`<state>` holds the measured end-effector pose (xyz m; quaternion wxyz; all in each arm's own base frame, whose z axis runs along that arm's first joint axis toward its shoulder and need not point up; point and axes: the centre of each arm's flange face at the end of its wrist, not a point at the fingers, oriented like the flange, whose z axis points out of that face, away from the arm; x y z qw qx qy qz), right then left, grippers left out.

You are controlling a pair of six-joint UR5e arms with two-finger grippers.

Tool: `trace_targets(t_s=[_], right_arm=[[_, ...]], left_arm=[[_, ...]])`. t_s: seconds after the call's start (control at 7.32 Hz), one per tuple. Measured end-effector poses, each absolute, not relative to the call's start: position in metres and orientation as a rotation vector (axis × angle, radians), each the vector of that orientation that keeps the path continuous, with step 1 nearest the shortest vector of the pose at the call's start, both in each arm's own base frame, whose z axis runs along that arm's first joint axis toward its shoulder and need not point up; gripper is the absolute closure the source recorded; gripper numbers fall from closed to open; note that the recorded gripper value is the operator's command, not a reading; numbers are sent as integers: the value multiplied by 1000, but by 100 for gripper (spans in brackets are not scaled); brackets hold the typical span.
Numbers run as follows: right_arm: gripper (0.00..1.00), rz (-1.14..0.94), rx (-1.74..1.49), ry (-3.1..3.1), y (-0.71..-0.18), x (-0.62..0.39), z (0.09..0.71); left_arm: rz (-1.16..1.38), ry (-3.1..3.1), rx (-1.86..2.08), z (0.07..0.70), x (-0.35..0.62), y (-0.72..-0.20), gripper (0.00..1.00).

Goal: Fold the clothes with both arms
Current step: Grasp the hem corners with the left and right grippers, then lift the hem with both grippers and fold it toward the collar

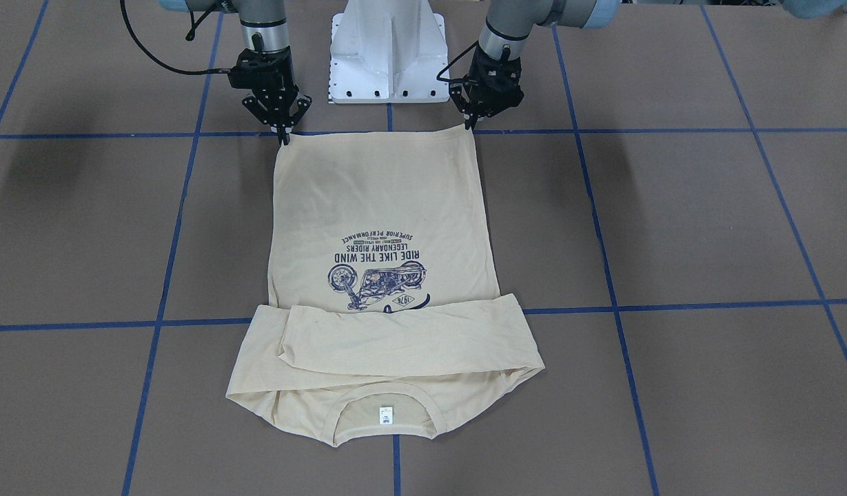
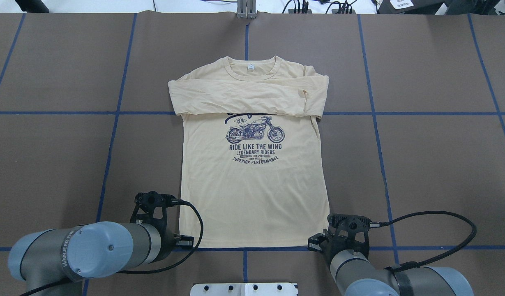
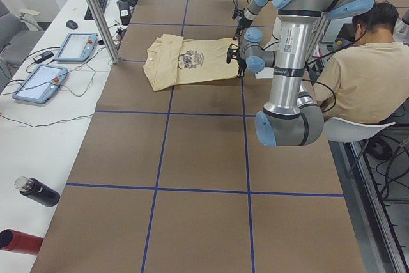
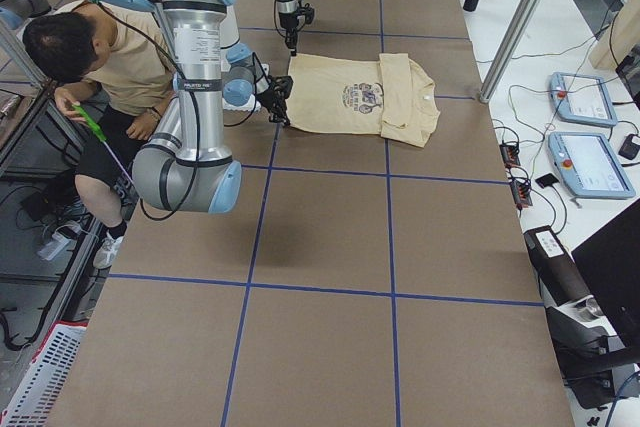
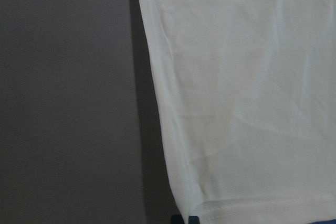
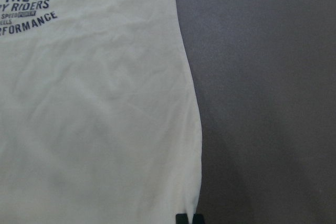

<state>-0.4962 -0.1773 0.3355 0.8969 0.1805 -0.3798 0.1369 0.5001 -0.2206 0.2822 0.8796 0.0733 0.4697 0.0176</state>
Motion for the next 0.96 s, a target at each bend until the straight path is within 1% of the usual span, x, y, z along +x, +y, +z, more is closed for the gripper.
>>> trace_targets(t_s=[0.27, 0.41, 0.68, 0.82, 0.96], right_arm=[[100, 287, 339, -839, -178, -463, 299], [100, 267, 293, -870, -170, -442, 275], [100, 180, 179, -942, -136, -386, 222], [100, 139, 139, -955, -123, -360, 204], [100, 126, 127, -949, -121, -350, 199]], left_arm=[[49, 1029, 146, 246, 466, -213, 100], [74, 1059, 120, 222, 441, -201, 100], [158, 1117, 46, 178, 388, -157, 100], [185, 1132, 15, 167, 374, -141, 100], [193, 1132, -1, 165, 370, -134, 100]])
